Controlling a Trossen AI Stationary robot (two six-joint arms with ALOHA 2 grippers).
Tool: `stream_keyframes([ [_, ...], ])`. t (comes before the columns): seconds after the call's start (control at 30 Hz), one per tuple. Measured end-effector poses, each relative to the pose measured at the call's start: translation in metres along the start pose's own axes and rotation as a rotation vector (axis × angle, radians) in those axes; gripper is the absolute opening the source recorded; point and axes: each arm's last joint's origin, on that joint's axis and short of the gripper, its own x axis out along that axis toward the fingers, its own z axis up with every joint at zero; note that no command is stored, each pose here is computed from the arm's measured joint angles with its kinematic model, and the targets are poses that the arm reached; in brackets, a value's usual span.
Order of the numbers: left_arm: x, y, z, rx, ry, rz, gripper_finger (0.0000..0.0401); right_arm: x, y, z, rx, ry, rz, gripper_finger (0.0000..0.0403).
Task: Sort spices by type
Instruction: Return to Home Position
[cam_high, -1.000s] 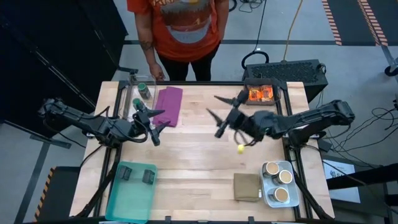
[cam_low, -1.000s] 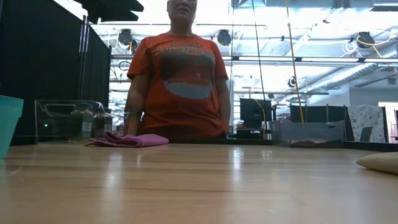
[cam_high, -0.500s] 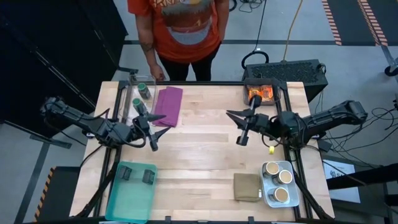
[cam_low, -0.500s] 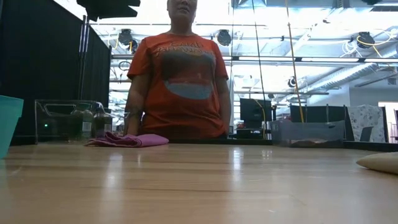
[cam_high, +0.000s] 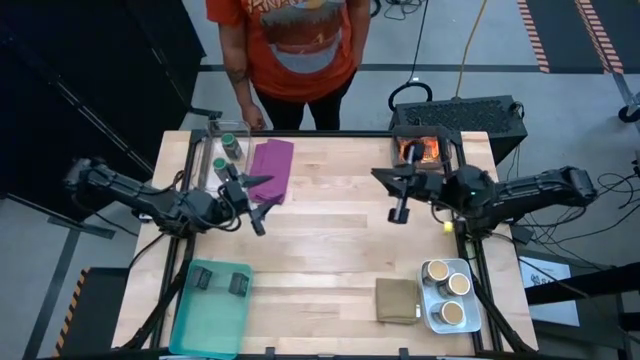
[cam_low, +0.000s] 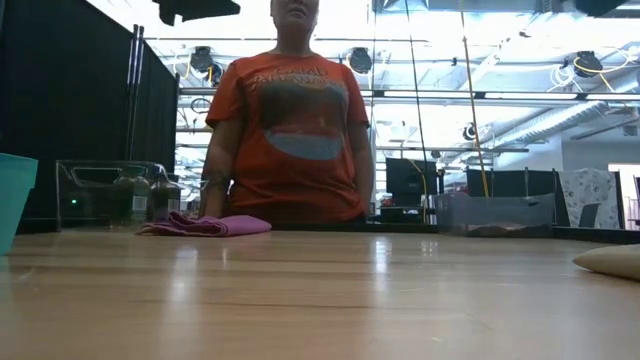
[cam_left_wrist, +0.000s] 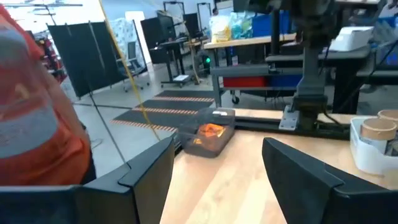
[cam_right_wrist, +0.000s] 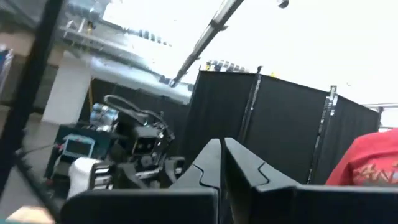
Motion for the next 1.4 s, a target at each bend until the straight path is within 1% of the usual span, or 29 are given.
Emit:
stream_keyframes([
  [0.17,-0.017,-0.003,0.005,0.012,-0.001,0.047,0.0251,-0.017,-0.001,0.016,-0.017,0.054,0.058,0.0000],
  [0.27,-0.033,-0.002,0.011,0.056,-0.013,0.022,0.0251,-0.026,-0.003,0.022,-0.014,0.080,0.079,0.0000],
  [0.4,-0.045,0.006,0.019,0.060,-0.050,-0.019,0.0251,-0.035,-0.009,0.031,-0.005,0.073,0.076,0.0000],
  [0.5,-0.042,0.012,0.023,0.046,-0.081,-0.042,0.0251,-0.040,-0.010,0.035,-0.004,0.060,0.103,0.0000],
  [0.6,-0.028,0.012,0.022,-0.014,-0.203,-0.160,0.0251,-0.041,-0.009,0.039,0.001,0.005,0.167,0.0000],
  [0.63,-0.020,0.011,0.020,-0.017,-0.243,-0.192,0.0251,-0.040,-0.010,0.041,0.003,-0.022,0.179,0.0000],
  [0.67,-0.014,0.011,0.018,-0.007,-0.264,-0.198,0.0251,-0.039,-0.010,0.042,0.002,-0.046,0.182,0.0000],
  [0.73,-0.004,0.014,0.011,0.027,-0.237,-0.161,0.0251,-0.036,-0.011,0.041,-0.005,-0.066,0.175,0.0000],
  [0.8,-0.001,0.021,0.012,0.042,-0.237,-0.122,0.0251,-0.036,-0.011,0.040,-0.021,-0.049,0.176,0.0000],
  [0.9,-0.013,0.033,0.015,0.069,-0.264,-0.092,0.0251,-0.043,-0.016,0.047,-0.026,-0.063,0.167,0.0000],
  [1.03,-0.022,0.053,0.019,0.075,-0.367,-0.059,0.0251,-0.058,-0.021,0.053,-0.033,-0.080,0.148,0.0000],
  [1.1,-0.024,0.062,0.018,0.094,-0.352,-0.033,0.0251,-0.065,-0.022,0.050,-0.034,-0.090,0.140,0.0000],
  [1.17,-0.030,0.069,0.015,0.106,-0.305,-0.004,0.0251,-0.073,-0.021,0.043,-0.027,-0.094,0.138,0.0000],
  [1.23,-0.044,0.077,0.016,0.087,-0.290,0.001,0.0251,-0.083,-0.021,0.035,-0.003,-0.111,0.124,0.0000],
  [1.3,-0.059,0.084,0.015,0.049,-0.280,-0.020,0.0251,-0.092,-0.021,0.029,0.025,-0.152,0.097,0.0000],
  [1.4,-0.077,0.092,0.010,-0.005,-0.303,-0.036,0.0250,-0.105,-0.021,0.021,0.047,-0.193,0.081,0.0000],
])
